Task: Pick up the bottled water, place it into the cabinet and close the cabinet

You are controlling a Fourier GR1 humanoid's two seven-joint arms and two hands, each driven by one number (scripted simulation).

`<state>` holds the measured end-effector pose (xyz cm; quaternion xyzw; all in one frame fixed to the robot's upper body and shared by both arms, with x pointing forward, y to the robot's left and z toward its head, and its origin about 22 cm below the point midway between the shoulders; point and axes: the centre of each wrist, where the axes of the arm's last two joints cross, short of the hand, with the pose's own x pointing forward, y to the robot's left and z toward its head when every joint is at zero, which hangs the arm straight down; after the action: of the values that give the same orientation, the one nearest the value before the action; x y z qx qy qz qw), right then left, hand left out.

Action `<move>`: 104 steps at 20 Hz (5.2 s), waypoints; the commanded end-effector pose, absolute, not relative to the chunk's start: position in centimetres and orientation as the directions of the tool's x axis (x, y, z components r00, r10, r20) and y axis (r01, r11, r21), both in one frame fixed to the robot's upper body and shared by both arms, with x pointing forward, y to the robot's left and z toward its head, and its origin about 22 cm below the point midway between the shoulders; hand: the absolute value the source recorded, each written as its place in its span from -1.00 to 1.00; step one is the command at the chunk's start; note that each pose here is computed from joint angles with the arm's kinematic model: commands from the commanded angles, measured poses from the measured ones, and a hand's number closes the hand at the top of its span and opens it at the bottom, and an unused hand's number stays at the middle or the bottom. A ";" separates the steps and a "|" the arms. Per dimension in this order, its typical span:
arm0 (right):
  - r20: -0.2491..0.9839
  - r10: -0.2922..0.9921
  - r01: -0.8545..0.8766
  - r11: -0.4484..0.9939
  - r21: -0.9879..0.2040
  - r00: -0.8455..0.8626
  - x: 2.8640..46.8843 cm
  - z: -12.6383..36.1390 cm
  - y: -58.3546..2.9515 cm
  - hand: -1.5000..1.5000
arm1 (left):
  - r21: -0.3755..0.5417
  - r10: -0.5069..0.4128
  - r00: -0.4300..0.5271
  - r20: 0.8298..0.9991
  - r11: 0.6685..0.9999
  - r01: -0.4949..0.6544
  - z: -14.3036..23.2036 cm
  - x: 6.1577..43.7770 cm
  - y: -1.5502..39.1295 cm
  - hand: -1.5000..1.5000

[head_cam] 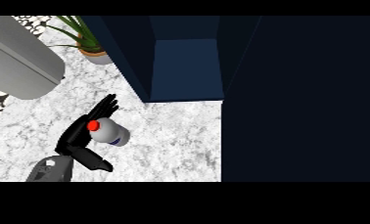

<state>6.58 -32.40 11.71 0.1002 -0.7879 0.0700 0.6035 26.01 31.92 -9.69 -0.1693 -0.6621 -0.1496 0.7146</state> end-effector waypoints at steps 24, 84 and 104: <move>0.943 -0.118 -0.269 0.963 0.032 -0.310 3.9 15.7 -31.2 -1.00 | -0.345 0.353 0.046 0.934 0.865 0.365 -13.1 26.3 29.3 1.00; 0.935 -0.172 -0.284 0.955 0.081 -0.311 3.2 15.8 -32.8 -1.00 | 0.013 -0.027 -0.102 0.994 0.990 -0.139 2.5 39.8 9.6 1.00; 0.930 -0.158 -0.291 0.955 0.058 -0.331 5.9 13.9 -35.6 -1.00 | 0.205 -0.226 -0.095 0.970 0.961 -0.187 4.3 43.3 9.2 -1.00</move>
<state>5.33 -35.88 12.96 0.1353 -0.8057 0.0563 0.5739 43.05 9.71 3.88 0.1386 -0.7473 -0.0075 0.6498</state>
